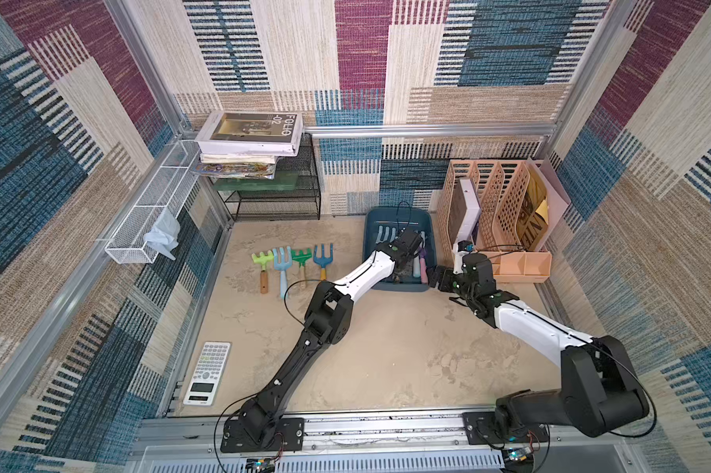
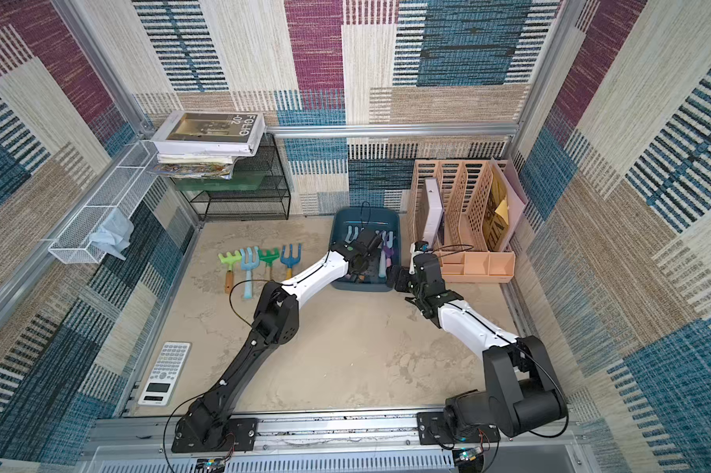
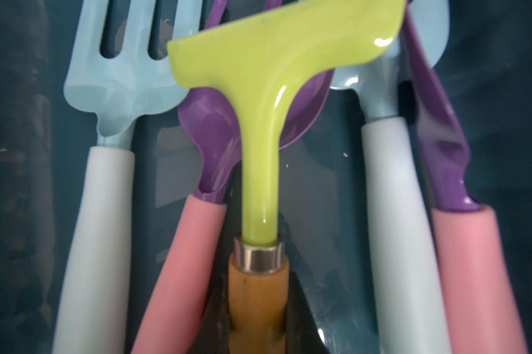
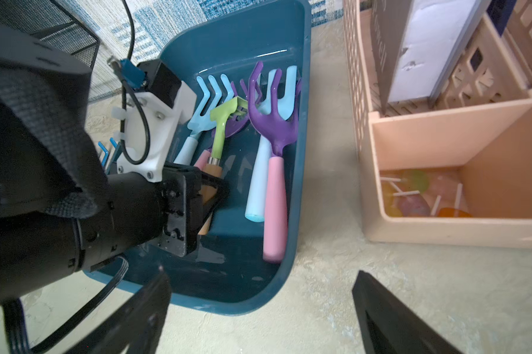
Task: Take the hand rake out of the storage box
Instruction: Pick up the rake from the storage box, then place the rake at the center of the board.
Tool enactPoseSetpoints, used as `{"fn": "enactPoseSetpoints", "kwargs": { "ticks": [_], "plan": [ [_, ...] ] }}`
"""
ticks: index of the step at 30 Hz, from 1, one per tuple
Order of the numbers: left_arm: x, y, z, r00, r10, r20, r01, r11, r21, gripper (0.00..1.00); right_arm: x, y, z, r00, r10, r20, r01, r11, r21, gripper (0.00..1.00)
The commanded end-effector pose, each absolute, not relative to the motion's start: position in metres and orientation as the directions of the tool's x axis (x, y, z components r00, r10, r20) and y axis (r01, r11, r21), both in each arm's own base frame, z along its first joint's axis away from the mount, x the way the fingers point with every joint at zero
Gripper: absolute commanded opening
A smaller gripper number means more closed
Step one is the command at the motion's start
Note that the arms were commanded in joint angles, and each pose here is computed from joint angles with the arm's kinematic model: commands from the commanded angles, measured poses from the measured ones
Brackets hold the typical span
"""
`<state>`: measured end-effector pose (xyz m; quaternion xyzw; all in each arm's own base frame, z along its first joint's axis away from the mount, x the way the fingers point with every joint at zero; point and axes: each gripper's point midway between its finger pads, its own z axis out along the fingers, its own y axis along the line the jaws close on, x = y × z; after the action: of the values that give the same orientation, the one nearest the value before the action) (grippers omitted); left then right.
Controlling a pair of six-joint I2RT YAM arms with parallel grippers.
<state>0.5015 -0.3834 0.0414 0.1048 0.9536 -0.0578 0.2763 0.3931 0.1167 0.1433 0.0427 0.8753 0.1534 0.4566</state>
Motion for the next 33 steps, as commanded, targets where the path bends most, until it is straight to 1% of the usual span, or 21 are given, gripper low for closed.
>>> {"fn": "enactPoseSetpoints", "kwargs": {
  "ticks": [1, 2, 7, 11, 14, 16, 18, 21, 25, 28, 33],
  "plan": [
    [0.494, -0.381, 0.068, -0.820, 0.185, -0.542, 0.256, 0.965, -0.058, 0.02, 0.397, 0.119, 0.151, -0.554, 0.227, -0.801, -0.079, 0.944, 0.321, 0.96],
    [0.492, -0.380, 0.080, -0.814, 0.185, -0.550, 0.263, 0.963, -0.065, 0.00, 0.398, 0.119, 0.152, -0.552, 0.228, -0.802, -0.078, 0.943, 0.322, 0.96],
    [0.479, -0.377, 0.145, -0.766, 0.185, -0.616, 0.319, 0.941, -0.114, 0.00, 0.397, 0.119, 0.152, -0.554, 0.228, -0.801, -0.081, 0.943, 0.324, 0.96],
    [0.455, -0.374, 0.175, -0.756, 0.182, -0.629, 0.374, 0.909, -0.186, 0.00, 0.397, 0.120, 0.153, -0.552, 0.227, -0.802, -0.089, 0.941, 0.327, 0.96],
    [0.422, -0.371, 0.182, -0.767, 0.189, -0.613, 0.436, 0.854, -0.283, 0.00, 0.395, 0.121, 0.155, -0.552, 0.225, -0.803, -0.095, 0.940, 0.329, 0.96],
    [0.390, -0.369, 0.185, -0.774, 0.200, -0.601, 0.495, 0.782, -0.378, 0.00, 0.394, 0.124, 0.155, -0.555, 0.222, -0.801, -0.111, 0.935, 0.336, 0.96],
    [0.360, -0.361, 0.186, -0.778, 0.193, -0.598, 0.521, 0.729, -0.443, 0.00, 0.394, 0.129, 0.156, -0.560, 0.225, -0.797, -0.129, 0.927, 0.352, 0.96],
    [0.321, -0.333, 0.163, -0.810, 0.183, -0.557, 0.492, 0.730, -0.475, 0.00, 0.393, 0.136, 0.156, -0.569, 0.224, -0.791, -0.156, 0.915, 0.372, 0.96],
    [0.277, -0.280, 0.109, -0.864, 0.176, -0.472, 0.397, 0.815, -0.423, 0.00, 0.390, 0.149, 0.157, -0.572, 0.208, -0.793, -0.185, 0.909, 0.372, 0.96],
    [0.252, -0.246, 0.074, -0.894, 0.134, -0.428, 0.315, 0.868, -0.385, 0.00, 0.388, 0.156, 0.157, -0.572, 0.189, -0.798, -0.194, 0.914, 0.356, 0.96],
    [0.230, -0.213, 0.038, -0.924, 0.061, -0.377, 0.203, 0.914, -0.351, 0.00, 0.386, 0.160, 0.158, -0.576, 0.166, -0.801, -0.192, 0.924, 0.330, 0.96]
  ]
}}
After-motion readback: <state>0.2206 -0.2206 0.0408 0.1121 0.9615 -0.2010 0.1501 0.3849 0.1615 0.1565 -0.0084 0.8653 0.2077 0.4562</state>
